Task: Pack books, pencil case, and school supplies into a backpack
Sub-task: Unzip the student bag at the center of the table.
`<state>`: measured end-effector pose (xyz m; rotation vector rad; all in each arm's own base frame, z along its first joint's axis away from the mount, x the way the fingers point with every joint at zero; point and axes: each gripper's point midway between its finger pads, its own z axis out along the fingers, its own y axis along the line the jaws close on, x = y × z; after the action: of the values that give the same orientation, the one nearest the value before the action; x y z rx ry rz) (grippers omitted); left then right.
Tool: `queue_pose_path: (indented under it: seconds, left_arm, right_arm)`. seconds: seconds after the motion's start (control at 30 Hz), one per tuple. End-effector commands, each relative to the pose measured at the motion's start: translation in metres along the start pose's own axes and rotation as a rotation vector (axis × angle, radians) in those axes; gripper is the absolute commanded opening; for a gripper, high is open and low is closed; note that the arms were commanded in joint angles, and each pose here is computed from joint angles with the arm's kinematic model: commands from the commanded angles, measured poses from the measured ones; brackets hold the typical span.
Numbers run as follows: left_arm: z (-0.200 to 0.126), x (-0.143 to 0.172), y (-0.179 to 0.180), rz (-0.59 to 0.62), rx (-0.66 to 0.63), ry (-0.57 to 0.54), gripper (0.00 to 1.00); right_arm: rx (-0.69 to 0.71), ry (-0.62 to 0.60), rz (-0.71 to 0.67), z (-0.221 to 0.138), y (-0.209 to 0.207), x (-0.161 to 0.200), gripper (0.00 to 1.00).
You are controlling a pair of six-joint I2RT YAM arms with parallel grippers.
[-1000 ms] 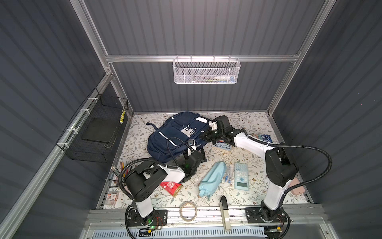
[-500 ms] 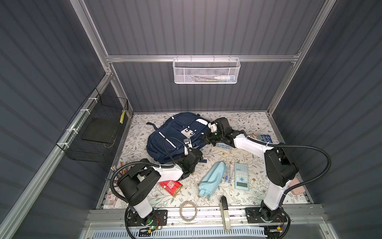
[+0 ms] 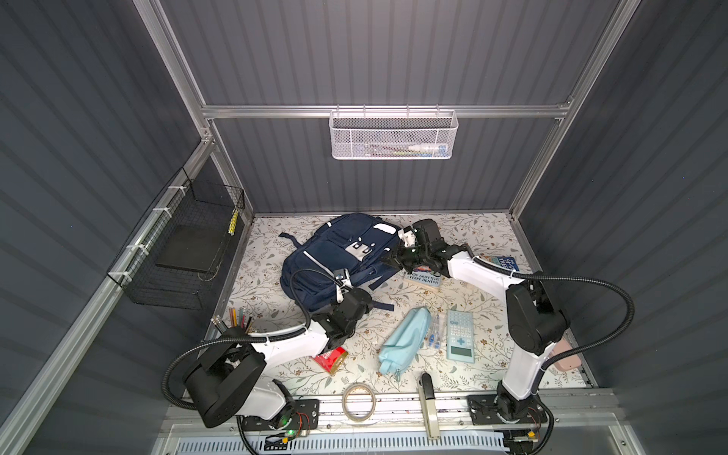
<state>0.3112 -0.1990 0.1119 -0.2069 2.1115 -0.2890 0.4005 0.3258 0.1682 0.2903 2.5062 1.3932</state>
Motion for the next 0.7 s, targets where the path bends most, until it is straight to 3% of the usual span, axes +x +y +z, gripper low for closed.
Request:
queue_pose_path:
  seconds: [0.0, 0.3, 0.43, 0.47, 0.53, 0.57, 0.67]
  left_arm:
    - [-0.005, 0.008, 0.032, 0.015, -0.068, 0.055, 0.00]
    - [-0.011, 0.016, 0.028, 0.082, 0.069, 0.147, 0.00]
    - [-0.015, 0.025, 0.026, 0.098, 0.125, 0.192, 0.00]
    - [-0.014, 0.028, 0.023, 0.106, 0.142, 0.203, 0.00]
    - [-0.013, 0.031, 0.012, 0.117, 0.198, 0.224, 0.00]
    - [-0.014, 0.030, 0.004, 0.115, 0.234, 0.229, 0.00]
    - [-0.014, 0.023, -0.009, 0.125, 0.274, 0.228, 0.00]
  right_arm:
    - [-0.006, -0.063, -0.064, -0.020, 0.008, -0.037, 0.00]
    - [0.084, -0.015, -0.046, -0.022, -0.037, -0.061, 0.00]
    - [0.076, -0.021, -0.063, -0.024, -0.034, -0.070, 0.00]
    - [0.068, -0.020, -0.091, -0.023, -0.028, -0.069, 0.04]
    - [0.089, -0.018, -0.183, -0.022, -0.020, -0.064, 0.33]
    - [0.117, -0.023, -0.256, -0.023, -0.017, -0.061, 0.42]
    - [0.227, -0.090, -0.428, -0.038, -0.022, -0.060, 0.56]
